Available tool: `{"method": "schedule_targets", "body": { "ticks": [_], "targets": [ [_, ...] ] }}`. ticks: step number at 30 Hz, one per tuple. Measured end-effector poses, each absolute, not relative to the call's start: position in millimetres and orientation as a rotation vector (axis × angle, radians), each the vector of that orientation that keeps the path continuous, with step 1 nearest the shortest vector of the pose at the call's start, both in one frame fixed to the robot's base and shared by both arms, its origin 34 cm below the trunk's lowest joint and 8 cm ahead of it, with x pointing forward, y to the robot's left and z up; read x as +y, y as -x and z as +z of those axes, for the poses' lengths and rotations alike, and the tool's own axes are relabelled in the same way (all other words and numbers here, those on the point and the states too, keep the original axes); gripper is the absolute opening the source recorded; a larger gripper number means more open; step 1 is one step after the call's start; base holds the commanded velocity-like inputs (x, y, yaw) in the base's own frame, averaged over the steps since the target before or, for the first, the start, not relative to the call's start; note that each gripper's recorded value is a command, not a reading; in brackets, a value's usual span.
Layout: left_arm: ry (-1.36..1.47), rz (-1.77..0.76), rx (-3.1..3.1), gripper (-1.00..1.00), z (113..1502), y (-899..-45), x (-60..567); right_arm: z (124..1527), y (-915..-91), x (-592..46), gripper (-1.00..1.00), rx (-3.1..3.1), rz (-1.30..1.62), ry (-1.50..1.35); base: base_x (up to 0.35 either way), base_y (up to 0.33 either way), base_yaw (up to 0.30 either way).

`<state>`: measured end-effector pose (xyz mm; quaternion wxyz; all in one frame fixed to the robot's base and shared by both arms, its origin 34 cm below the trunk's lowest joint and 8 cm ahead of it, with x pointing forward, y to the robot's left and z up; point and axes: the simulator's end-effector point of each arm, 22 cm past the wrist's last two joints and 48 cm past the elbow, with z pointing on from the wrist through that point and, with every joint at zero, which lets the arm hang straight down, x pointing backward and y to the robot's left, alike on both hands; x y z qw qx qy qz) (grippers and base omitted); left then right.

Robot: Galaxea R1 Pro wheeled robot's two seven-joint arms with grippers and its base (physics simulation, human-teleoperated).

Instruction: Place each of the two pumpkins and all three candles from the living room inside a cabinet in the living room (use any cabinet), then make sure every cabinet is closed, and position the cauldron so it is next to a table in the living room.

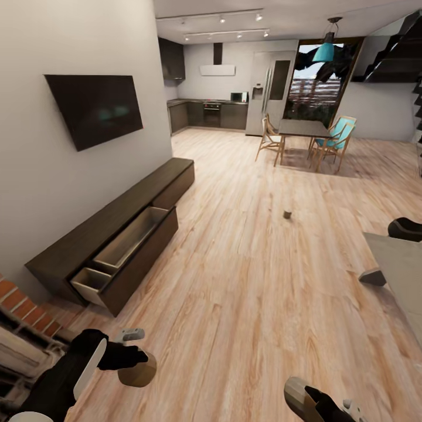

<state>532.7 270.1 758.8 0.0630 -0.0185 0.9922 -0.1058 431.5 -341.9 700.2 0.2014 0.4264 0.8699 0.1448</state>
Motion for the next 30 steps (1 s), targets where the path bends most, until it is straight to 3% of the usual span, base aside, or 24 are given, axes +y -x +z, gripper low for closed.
{"method": "schedule_targets", "body": {
  "ticks": [10, 30],
  "targets": [
    [0.054, -0.317, 2.997, -1.0, 759.5, -533.1, 270.5, 700.9, -432.1, -341.0, -1.0, 2.428, 0.408, -1.19, 0.321, -0.069, -0.123],
    [0.053, -0.318, 2.982, -1.0, 765.7, -536.5, 270.2, 705.2, -436.2, -338.8, -1.0, 2.418, 0.419, -1.18, 0.323, -0.02, -0.248]
  ]
}}
